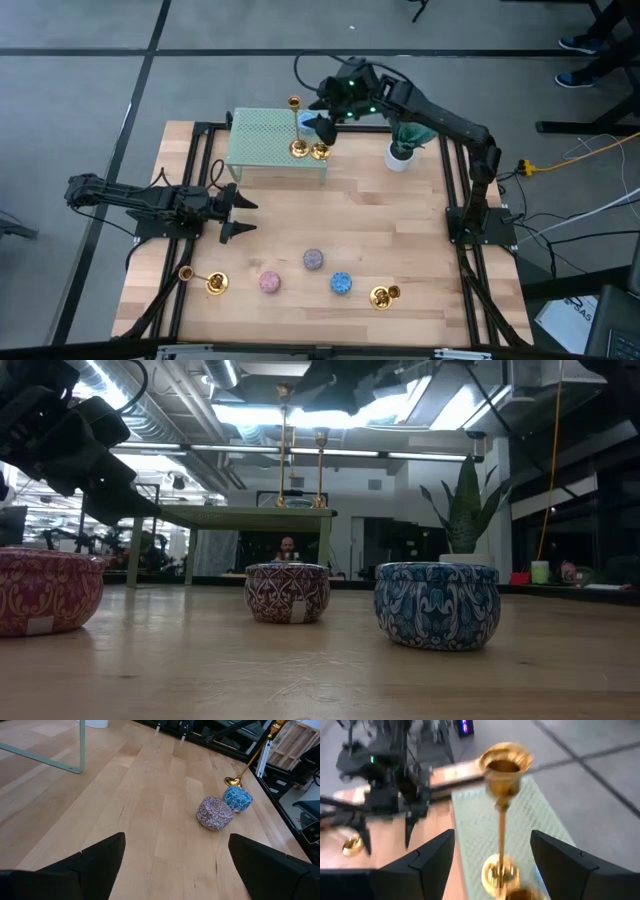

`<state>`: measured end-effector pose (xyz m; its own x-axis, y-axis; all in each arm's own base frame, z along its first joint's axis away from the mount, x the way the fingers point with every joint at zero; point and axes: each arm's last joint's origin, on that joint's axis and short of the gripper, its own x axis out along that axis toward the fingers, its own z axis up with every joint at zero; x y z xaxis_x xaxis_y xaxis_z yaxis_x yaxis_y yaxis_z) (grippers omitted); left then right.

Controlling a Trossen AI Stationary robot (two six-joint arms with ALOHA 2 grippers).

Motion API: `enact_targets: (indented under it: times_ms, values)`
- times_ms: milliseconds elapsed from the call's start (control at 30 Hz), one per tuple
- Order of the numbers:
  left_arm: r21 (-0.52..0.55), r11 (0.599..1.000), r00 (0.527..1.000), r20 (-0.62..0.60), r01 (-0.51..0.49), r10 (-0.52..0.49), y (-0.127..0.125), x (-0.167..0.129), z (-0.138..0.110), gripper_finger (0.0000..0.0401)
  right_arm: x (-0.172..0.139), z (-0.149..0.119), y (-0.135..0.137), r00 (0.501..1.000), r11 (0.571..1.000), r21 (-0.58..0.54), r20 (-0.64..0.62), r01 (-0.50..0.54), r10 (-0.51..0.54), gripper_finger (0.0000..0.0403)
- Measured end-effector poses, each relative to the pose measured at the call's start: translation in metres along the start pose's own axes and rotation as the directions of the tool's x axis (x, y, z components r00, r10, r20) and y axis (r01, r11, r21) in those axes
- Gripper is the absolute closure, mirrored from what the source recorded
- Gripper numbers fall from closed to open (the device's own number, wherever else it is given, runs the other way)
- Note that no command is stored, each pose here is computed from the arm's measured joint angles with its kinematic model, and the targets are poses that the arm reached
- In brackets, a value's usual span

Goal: Pick & Place candle stick holders
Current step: Put the gold candle holder on the shelf

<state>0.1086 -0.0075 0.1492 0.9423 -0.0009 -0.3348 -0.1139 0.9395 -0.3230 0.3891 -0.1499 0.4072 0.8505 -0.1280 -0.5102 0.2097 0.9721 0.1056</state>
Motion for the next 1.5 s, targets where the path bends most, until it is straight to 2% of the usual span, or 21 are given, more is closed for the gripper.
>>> enact_targets:
  times_ms: [200,400,633,800,1100,1500]
  values:
    - [0.0,1.0,1.0,0.0,-0.001,0.001,0.0,0.0,0.0,0.0047,-0.034,0.02,0.016,0.999,0.999,-0.023,-0.005,0.033,-0.034,0.0137]
    - [0.0,1.0,1.0,0.0,-0.001,0.001,0.0,0.0,0.0,0.0049,-0.062,0.037,0.033,0.997,0.998,-0.067,0.07,0.013,-0.009,0.0137]
    - [0.0,1.0,1.0,0.0,0.0,0.0,0.0,0.0,0.0,0.0048,-0.08,0.035,0.046,0.998,0.996,-0.085,0.058,0.005,0.0,0.0136]
    - [0.0,1.0,1.0,0.0,-0.001,0.001,0.0,0.0,0.0,0.0047,-0.085,0.032,0.056,0.999,0.997,-0.074,0.029,-0.022,0.024,0.0136]
    - [0.0,1.0,1.0,0.0,0.0,0.0,0.0,0.0,0.0,0.0047,-0.09,0.026,0.076,0.997,0.991,-0.117,-0.02,-0.071,0.069,0.0137]
    - [0.0,1.0,1.0,0.0,0.0,0.0,0.0,0.0,0.0,0.0047,-0.099,0.005,0.087,0.971,0.966,-0.225,-0.225,-0.13,0.079,0.0137]
